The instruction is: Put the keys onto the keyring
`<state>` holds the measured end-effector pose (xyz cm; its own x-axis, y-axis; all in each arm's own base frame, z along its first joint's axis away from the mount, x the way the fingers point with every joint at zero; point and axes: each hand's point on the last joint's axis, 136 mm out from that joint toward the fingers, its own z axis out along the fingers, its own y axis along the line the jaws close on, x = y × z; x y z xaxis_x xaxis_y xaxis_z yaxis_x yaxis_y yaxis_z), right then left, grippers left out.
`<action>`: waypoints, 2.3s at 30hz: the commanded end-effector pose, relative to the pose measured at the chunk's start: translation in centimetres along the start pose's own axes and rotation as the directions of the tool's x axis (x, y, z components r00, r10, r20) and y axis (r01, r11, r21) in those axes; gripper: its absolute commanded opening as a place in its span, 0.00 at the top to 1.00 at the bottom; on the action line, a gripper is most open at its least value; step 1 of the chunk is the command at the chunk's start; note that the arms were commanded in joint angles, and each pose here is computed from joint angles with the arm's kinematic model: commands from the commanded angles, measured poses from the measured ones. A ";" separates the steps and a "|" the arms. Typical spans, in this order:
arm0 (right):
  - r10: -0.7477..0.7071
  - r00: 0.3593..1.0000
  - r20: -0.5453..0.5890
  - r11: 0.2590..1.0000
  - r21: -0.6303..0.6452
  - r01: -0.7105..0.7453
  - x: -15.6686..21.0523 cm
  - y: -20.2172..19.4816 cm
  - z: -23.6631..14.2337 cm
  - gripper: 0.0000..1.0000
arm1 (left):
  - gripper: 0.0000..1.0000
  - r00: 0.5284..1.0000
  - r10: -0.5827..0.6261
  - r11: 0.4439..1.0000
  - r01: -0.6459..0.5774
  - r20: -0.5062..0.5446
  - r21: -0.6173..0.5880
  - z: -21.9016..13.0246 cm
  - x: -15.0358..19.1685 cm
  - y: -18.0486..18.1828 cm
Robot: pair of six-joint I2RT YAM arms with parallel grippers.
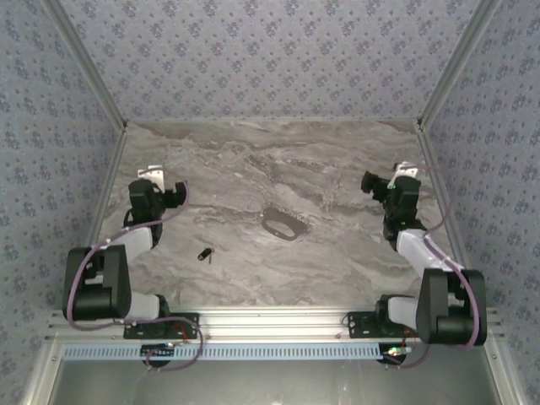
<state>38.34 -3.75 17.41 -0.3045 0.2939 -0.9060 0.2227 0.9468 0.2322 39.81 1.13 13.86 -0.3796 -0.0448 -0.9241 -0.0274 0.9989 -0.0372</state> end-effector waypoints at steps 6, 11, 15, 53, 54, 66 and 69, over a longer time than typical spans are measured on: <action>0.275 0.908 -0.317 0.942 -0.098 -0.320 3.5 2.0 -2.4 0.08 | 0.02 0.977 -0.117 0.991 0.104 -0.179 -0.080 -4.2 -1.1 0.2; 0.191 0.831 -0.523 0.940 -0.145 -0.308 7.9 4.7 -4.0 0.22 | 0.02 0.878 -0.266 0.961 0.211 -0.398 -0.178 -7.1 1.7 -0.3; 0.110 0.766 -0.634 0.949 -0.161 -0.270 11.1 6.6 -5.8 0.26 | 0.02 0.853 -0.288 0.957 0.235 -0.436 -0.172 -9.1 2.5 -1.5; -0.208 0.547 -0.811 0.908 -0.368 -0.200 22.4 17.5 -7.5 0.67 | 0.02 0.758 -0.284 0.907 0.410 -0.588 0.091 -7.9 0.5 -13.5; -0.210 0.547 -0.811 0.907 -0.370 -0.200 22.3 17.7 -7.4 0.67 | 0.02 0.759 -0.282 0.908 0.409 -0.586 0.093 -7.9 0.4 -13.5; -0.201 0.532 -0.823 0.911 -0.356 -0.207 22.7 17.3 -6.8 0.78 | 0.02 0.765 -0.275 0.909 0.405 -0.582 0.103 -8.0 0.0 -13.6; -0.198 0.530 -0.825 0.913 -0.352 -0.207 22.9 17.1 -6.7 0.78 | 0.02 0.765 -0.273 0.909 0.403 -0.583 0.103 -8.1 0.0 -13.6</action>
<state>28.75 20.00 3.17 -0.9667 0.0835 -0.2420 -0.0567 0.8520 0.5204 32.42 -12.02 16.04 -0.8267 -0.3334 -0.4532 -0.1188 0.8908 -0.4385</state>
